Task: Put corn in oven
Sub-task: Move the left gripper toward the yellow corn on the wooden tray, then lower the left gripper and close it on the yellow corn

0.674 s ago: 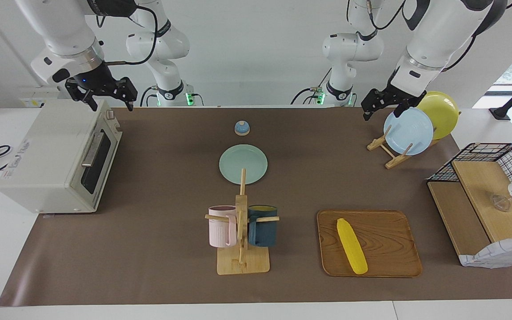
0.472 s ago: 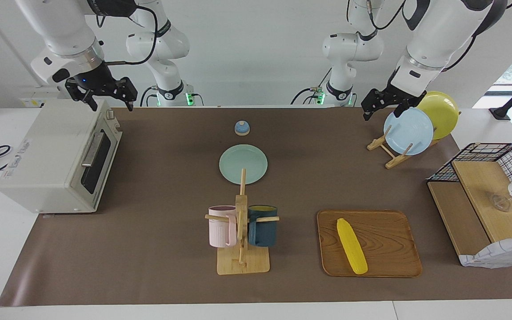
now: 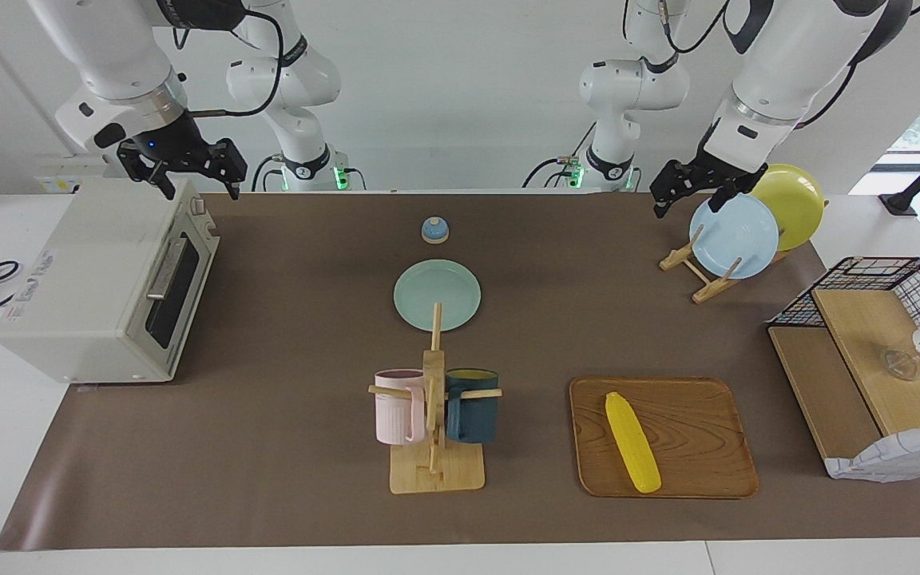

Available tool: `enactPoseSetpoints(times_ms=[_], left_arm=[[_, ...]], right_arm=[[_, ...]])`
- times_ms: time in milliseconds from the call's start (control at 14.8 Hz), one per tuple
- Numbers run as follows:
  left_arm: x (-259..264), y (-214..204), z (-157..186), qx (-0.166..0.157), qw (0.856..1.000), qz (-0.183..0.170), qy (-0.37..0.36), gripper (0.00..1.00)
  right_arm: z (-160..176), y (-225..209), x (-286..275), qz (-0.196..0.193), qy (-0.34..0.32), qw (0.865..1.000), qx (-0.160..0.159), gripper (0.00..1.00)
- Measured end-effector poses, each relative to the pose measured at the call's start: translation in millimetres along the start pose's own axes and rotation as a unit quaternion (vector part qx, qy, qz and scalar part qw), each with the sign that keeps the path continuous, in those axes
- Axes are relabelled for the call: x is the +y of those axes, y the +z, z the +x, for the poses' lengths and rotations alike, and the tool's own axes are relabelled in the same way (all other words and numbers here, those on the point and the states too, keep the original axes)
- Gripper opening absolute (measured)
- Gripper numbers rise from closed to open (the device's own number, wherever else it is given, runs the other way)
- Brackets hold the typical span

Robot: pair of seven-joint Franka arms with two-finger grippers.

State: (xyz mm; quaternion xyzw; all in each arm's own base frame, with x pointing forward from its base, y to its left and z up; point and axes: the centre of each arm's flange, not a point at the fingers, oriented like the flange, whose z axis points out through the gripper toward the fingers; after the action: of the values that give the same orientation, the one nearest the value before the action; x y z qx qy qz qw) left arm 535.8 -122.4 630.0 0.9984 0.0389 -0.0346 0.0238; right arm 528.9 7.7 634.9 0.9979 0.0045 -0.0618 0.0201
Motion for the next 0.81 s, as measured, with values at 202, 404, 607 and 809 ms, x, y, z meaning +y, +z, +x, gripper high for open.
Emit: enactPoseSetpoints(times_ms=[202, 404, 607, 809], left_arm=[[-4, -4, 7, 0.026, 1.000, -0.008, -0.005, 1.00], [-2, 3, 18, 0.041, 0.999, -0.014, -0.006, 1.00], [3, 40, 52, 0.028, 0.999, -0.013, -0.008, 1.00], [14, 85, 115, 0.019, 1.000, -0.018, -0.009, 1.00]], right_arm=[[0, 3, 0, 0.000, 0.000, 1.000, -0.004, 1.00], [-2, 15, 3, 0.000, -0.001, 1.000, -0.016, 0.68], [-4, 46, 22, 0.003, -0.013, 1.000, 0.005, 0.35], [-13, 78, 40, 0.005, -0.013, 1.000, 0.025, 0.06]])
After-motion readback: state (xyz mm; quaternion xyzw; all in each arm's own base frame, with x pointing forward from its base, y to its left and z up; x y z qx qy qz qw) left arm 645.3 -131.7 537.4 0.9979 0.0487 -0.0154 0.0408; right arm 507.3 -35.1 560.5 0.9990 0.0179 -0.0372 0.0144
